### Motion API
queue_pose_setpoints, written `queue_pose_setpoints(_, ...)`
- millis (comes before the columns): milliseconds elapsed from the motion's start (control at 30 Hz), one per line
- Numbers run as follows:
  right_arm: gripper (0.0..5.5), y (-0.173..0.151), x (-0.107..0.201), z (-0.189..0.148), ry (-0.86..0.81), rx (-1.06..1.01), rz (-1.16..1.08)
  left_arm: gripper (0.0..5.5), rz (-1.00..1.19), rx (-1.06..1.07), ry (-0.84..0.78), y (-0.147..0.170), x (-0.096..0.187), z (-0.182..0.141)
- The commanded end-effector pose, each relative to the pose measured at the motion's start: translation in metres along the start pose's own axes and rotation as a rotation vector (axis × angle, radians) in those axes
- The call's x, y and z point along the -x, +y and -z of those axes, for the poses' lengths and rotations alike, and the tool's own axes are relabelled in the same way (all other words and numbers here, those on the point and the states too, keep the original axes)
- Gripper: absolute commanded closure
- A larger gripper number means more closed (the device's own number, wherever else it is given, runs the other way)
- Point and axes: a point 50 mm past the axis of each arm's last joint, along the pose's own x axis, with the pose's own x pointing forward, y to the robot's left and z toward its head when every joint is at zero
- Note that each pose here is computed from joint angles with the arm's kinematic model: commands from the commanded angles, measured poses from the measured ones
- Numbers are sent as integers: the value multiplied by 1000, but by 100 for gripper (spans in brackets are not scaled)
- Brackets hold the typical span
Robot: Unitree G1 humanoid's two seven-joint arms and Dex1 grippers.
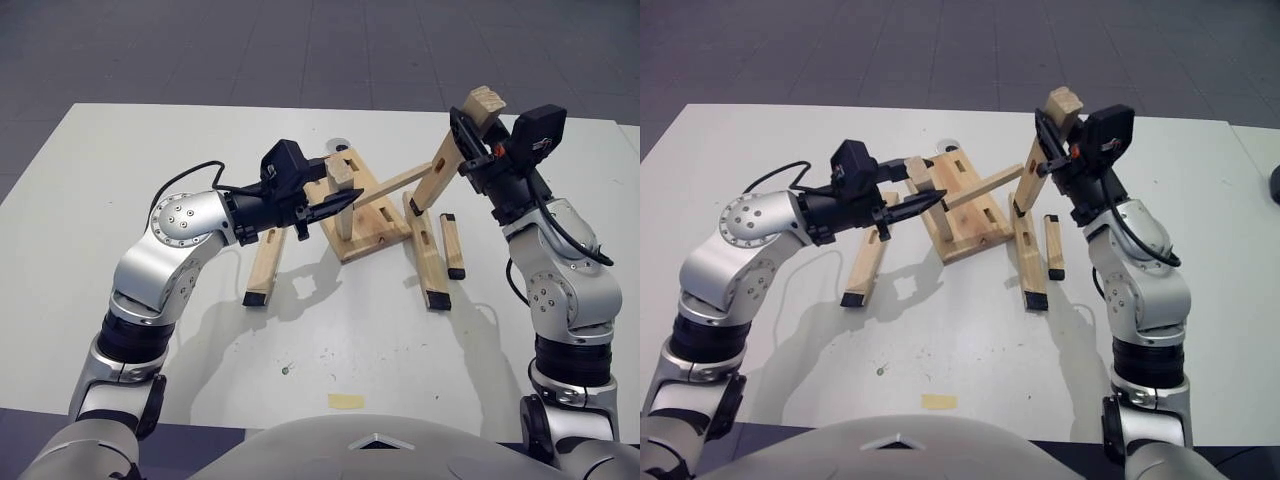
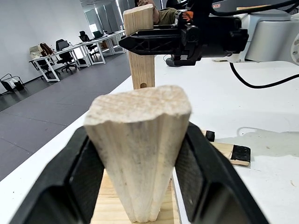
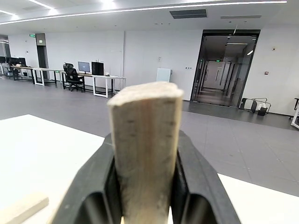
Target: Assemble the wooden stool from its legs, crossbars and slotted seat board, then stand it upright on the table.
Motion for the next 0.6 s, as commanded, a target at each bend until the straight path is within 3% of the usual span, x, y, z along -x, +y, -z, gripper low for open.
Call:
queue_pose_setpoints(33,449,11,-2,-4,-44,-25,-28,348,-14,75,140,-1,2,29)
queue_pose_setpoints(600,449,17,-17,3,-96,24,2,348,-13,55,186,2,3,43)
